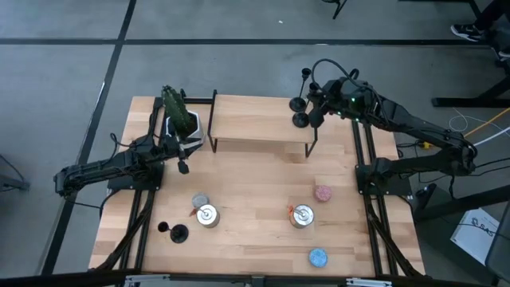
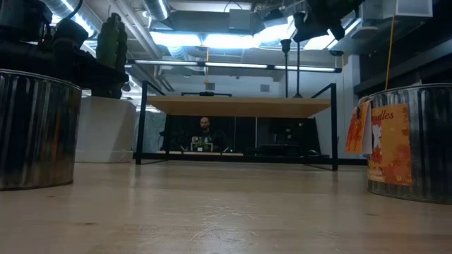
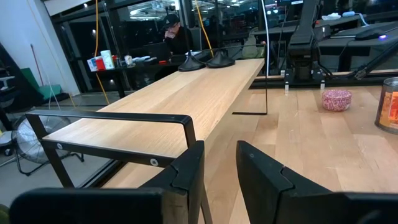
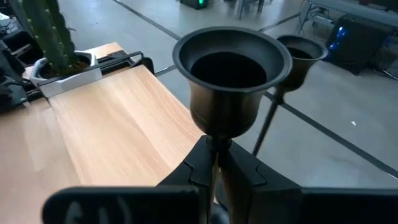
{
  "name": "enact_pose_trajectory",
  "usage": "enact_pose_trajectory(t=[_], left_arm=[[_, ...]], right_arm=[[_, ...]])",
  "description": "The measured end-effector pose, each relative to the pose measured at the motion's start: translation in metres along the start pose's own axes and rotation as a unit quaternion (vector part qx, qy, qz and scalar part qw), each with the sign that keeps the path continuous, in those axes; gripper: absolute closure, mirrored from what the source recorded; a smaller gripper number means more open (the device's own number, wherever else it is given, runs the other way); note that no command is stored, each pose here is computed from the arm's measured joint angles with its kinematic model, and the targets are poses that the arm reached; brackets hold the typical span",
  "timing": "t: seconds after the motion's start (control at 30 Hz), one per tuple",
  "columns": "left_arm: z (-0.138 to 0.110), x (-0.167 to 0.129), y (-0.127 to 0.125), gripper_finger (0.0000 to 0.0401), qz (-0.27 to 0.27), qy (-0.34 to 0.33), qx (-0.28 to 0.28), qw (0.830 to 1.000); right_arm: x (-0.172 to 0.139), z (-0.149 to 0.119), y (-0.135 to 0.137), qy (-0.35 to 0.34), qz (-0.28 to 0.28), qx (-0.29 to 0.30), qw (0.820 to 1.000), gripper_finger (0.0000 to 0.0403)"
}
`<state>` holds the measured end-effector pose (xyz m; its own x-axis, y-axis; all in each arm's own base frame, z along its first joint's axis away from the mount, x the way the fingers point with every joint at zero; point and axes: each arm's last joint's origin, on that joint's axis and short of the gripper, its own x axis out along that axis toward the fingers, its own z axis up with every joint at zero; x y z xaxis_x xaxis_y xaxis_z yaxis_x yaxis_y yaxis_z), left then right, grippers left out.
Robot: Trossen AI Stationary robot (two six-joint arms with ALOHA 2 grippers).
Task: Pick & Place candle stick holders
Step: Align the right black candle holder with the other black candle holder on the shelf
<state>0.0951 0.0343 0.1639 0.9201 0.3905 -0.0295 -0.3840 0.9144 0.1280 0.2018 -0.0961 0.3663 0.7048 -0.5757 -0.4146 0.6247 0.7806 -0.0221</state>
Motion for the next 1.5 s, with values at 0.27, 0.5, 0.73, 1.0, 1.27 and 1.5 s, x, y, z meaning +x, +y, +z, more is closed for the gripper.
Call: enact_pose_trajectory(t=[0.27, 0.5, 0.73, 1.0, 1.27, 1.5], left_arm=[[-0.0001, 0.0, 0.0, 0.0313, 0.0, 0.0, 0.0, 1.0], [-0.0001, 0.0, 0.0, 0.0313, 0.0, 0.0, 0.0, 1.0], [-0.0001, 0.0, 0.0, 0.0313, 0.0, 0.0, 0.0, 1.0], [-0.0001, 0.0, 0.0, 0.0313, 0.0, 0.0, 0.0, 1.0], [-0.0001, 0.0, 0.0, 0.0313, 0.0, 0.0, 0.0, 1.0], [-0.0001, 0.0, 0.0, 0.0313, 0.0, 0.0, 0.0, 1.0]], right_arm=[[0.0004, 0.0004, -0.0018, -0.001, -0.003, 0.009, 1.0, 0.038], [0.0029, 0.0014, -0.0007, -0.004, 0.004, 0.011, 1.0, 0.038], [0.0061, 0.0011, 0.0002, -0.002, 0.004, 0.011, 1.0, 0.038], [0.009, 0.0013, 0.0009, -0.002, 0.003, 0.011, 1.0, 0.038], [0.009, 0.0012, 0.0009, -0.002, 0.003, 0.011, 1.0, 0.038], [0.009, 0.0011, 0.0009, -0.001, 0.004, 0.011, 1.0, 0.0379]])
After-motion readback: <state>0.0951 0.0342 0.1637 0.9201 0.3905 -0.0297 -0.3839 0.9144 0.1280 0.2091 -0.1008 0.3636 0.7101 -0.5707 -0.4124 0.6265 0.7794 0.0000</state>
